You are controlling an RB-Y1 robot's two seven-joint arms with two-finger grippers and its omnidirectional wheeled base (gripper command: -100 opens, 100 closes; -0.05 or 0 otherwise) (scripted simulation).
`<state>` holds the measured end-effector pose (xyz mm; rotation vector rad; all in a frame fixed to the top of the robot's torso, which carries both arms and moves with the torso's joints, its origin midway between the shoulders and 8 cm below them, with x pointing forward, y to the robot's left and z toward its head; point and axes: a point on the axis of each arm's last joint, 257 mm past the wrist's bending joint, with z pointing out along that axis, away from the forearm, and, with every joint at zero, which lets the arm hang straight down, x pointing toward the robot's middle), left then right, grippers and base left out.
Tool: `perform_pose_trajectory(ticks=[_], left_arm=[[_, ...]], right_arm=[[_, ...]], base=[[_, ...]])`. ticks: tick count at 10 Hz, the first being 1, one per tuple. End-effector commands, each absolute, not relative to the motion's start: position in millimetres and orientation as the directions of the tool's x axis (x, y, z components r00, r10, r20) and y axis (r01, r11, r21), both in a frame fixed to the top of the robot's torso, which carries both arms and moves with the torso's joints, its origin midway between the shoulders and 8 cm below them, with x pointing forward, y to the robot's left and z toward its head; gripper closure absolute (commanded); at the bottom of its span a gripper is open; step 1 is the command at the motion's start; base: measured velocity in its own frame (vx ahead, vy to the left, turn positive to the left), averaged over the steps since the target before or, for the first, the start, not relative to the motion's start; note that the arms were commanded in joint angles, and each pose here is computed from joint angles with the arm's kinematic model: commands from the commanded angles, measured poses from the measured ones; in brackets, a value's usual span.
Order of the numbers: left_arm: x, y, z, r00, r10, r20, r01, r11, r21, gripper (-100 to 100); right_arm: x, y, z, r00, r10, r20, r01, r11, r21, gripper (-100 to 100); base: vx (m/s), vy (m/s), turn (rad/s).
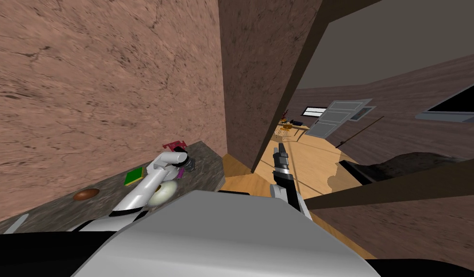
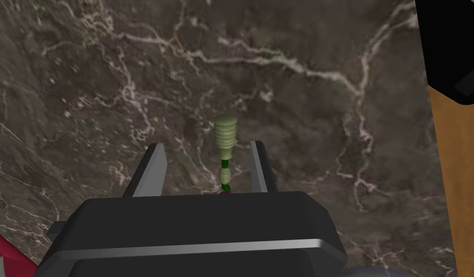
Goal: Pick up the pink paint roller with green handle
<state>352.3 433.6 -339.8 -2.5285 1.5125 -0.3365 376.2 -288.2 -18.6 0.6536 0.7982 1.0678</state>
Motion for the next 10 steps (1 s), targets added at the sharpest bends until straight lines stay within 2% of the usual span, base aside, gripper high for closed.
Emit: perform_pose_trajectory(ticks=[1, 4, 5, 6, 9, 10], left_arm=[[352, 434, -340, 0.458, -0.883, 0.103, -0.843, -0.468, -0.264, 100], [352, 434, -340, 0.458, -0.883, 0.103, -0.843, -0.468, -0.264, 100], [352, 434, -340, 0.458, -0.883, 0.103, -0.843, -0.468, -0.265, 0], [350, 432, -331, 0.453, -0.886, 0.103, -0.846, -0.463, -0.264, 100], [350, 431, -325, 0.448, -0.888, 0.104, -0.848, -0.459, -0.265, 100], [349, 431, -324, 0.448, -0.888, 0.103, -0.848, -0.459, -0.264, 0]], right_arm=[[376, -288, -19, 0.263, 0.933, -0.246, -0.500, 0.350, 0.792, 0], [376, -288, -19, 0.263, 0.933, -0.246, -0.500, 0.350, 0.792, 0], [376, -288, -19, 0.263, 0.933, -0.246, -0.500, 0.350, 0.792, 0], [376, -288, -19, 0.263, 0.933, -0.246, -0.500, 0.350, 0.792, 0], [376, -288, -19, 0.263, 0.933, -0.246, -0.500, 0.350, 0.792, 0], [376, -288, -19, 0.263, 0.933, -0.246, -0.500, 0.350, 0.792, 0]], base=[[0.000, 0.000, 0.000], [0.000, 0.000, 0.000], [0.000, 0.000, 0.000], [0.009, 0.000, 0.066], [0.012, -0.002, 0.034], [0.000, 0.000, 0.000]])
